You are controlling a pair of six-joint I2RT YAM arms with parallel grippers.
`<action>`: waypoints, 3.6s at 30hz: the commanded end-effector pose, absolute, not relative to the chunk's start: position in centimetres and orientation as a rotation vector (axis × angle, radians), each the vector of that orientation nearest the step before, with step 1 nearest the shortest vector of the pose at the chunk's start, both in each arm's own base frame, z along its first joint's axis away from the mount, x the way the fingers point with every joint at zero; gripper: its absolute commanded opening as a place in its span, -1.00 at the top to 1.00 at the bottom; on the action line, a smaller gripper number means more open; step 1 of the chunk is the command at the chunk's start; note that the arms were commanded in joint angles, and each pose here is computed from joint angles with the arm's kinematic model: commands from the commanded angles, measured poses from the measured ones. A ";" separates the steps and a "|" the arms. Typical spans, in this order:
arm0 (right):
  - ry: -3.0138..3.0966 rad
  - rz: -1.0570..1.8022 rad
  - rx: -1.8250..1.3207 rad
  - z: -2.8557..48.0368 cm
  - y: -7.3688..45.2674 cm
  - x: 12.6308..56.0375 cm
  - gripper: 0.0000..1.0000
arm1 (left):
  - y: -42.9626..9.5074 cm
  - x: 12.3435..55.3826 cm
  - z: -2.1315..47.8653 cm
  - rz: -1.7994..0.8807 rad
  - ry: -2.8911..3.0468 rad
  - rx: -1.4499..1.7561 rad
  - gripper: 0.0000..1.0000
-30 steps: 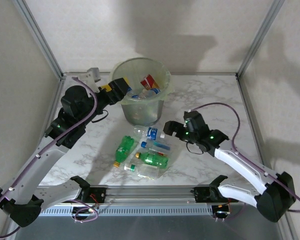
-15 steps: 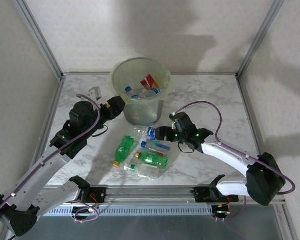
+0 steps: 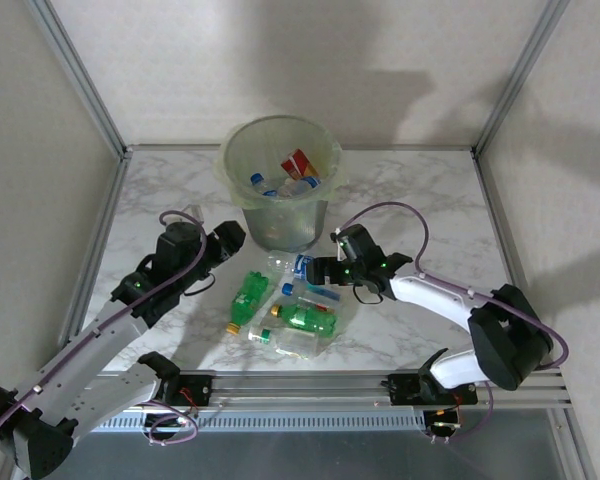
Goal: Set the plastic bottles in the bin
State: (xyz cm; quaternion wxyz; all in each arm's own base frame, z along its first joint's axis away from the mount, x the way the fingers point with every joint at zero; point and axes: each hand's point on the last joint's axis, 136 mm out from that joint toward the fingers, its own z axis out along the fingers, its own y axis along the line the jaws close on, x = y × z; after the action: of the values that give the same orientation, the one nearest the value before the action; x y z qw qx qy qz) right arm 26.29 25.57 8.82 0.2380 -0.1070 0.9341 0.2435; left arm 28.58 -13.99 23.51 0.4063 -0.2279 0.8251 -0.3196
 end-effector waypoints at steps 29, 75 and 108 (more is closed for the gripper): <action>2.511 0.339 -0.426 7.4 29.8 30.5 -0.97 | -12.7 27.8 19.3 -0.785 2.113 -0.701 -0.33; 2.513 0.400 -0.308 9.2 23.1 27.5 -0.98 | -12.1 28.4 19.0 -0.782 2.110 -0.734 -0.33; 2.586 0.343 -0.342 4.0 24.1 28.7 -0.77 | -11.3 27.8 17.8 -0.767 2.129 -0.769 -0.40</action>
State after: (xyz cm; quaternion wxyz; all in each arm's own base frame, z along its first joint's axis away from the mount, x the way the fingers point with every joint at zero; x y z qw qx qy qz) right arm 28.93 24.44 4.78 0.2578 -0.1387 0.9481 0.1239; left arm 28.13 -11.61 18.09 0.3711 -0.2898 0.8314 -0.2952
